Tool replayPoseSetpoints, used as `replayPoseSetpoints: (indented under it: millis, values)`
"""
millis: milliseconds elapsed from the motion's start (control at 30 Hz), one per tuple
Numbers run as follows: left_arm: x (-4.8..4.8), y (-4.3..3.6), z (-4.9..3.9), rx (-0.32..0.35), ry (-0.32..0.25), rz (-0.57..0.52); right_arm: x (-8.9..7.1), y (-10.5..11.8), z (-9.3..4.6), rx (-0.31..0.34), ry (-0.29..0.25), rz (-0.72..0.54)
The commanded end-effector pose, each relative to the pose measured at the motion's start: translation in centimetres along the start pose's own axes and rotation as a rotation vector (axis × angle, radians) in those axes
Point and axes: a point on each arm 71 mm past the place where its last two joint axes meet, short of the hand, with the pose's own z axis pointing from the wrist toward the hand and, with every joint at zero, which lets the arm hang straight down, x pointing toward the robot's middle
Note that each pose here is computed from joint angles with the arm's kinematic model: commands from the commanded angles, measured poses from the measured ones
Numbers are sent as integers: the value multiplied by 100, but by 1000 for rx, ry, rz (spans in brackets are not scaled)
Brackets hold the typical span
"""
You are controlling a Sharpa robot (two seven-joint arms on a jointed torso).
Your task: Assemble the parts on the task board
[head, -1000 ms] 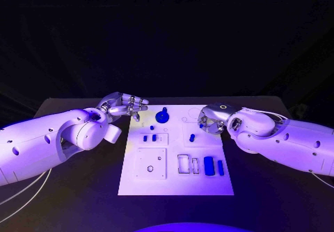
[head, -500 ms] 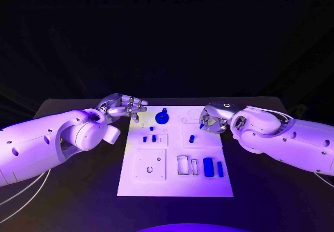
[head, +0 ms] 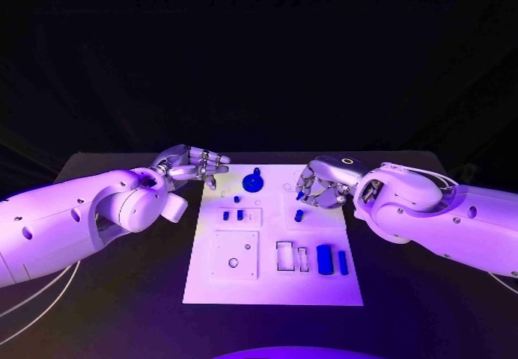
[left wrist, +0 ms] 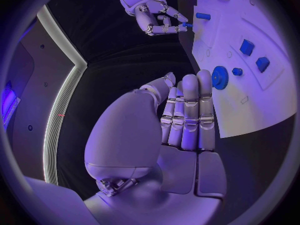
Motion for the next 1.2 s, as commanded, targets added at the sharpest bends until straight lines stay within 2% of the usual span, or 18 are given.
replayPoseSetpoints:
  millis: [33,367,633,900,1200]
  values:
    - [35,-9,13,3,23,-11,-5,181,28,-49,-8,20]
    - [69,-11,36,2,30,-16,81,597,156,-154,13,26]
    - [103,-16,58,4,35,-22,304,842,249,-213,54,26]
    - [143,-23,71,4,44,-25,509,956,304,-231,80,37]
    - [155,-27,70,6,46,-26,651,987,319,-230,111,47]
